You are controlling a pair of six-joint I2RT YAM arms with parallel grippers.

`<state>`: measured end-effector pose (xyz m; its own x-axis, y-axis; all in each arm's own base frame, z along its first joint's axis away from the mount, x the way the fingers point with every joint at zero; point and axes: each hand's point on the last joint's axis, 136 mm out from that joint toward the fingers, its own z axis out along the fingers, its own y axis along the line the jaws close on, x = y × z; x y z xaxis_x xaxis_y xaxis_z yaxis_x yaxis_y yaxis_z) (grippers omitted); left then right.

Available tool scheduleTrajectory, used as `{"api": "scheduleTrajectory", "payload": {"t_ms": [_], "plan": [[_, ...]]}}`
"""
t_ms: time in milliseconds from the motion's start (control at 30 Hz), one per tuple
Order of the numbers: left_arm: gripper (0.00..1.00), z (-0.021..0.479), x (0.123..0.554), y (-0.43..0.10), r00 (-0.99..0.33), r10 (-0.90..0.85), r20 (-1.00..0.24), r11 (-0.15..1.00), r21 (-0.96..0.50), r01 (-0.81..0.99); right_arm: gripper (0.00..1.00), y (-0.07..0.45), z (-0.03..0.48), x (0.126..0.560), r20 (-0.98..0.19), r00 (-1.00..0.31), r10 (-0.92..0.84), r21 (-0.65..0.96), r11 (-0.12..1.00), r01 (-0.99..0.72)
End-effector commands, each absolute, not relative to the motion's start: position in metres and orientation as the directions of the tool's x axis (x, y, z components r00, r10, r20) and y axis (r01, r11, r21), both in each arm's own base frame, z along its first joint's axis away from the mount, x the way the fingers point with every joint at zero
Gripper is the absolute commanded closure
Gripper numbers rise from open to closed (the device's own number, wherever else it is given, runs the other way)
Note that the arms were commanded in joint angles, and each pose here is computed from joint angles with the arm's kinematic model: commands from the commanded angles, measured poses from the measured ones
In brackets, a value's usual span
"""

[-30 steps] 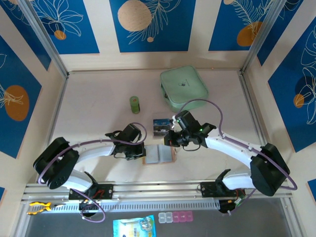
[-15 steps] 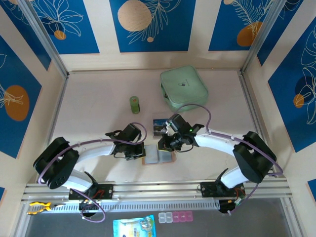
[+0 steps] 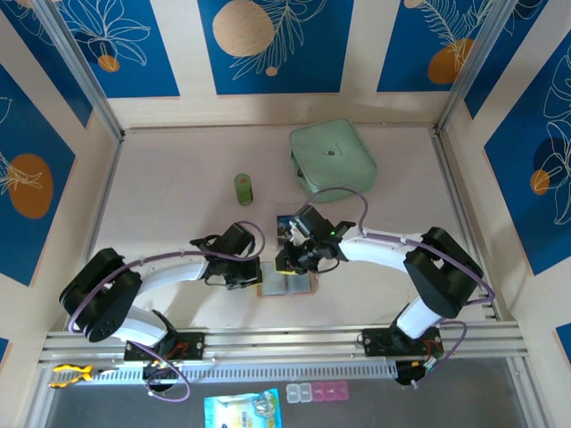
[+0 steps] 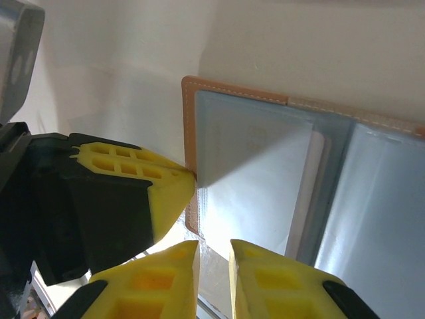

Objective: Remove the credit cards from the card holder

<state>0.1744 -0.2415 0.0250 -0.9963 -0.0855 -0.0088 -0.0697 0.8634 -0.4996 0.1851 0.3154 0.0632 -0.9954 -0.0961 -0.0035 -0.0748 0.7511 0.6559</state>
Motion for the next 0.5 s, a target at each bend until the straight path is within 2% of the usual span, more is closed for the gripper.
{"api": "scheduleTrajectory", "payload": {"t_ms": [0,467], "plan": [[0.96,0.024,0.174,-0.24,-0.998,-0.069,-0.014,0.873,-0.485,-0.053,0.79,0.323,0.065,0.181,0.028,-0.993,-0.117,0.661,0.747,-0.069],[0.96,0.014,0.169,-0.235,-0.998,-0.067,0.01,0.886,-0.46,-0.064,0.75,0.326,0.045,0.174,0.089,-0.986,-0.14,0.614,0.787,-0.056]]}}
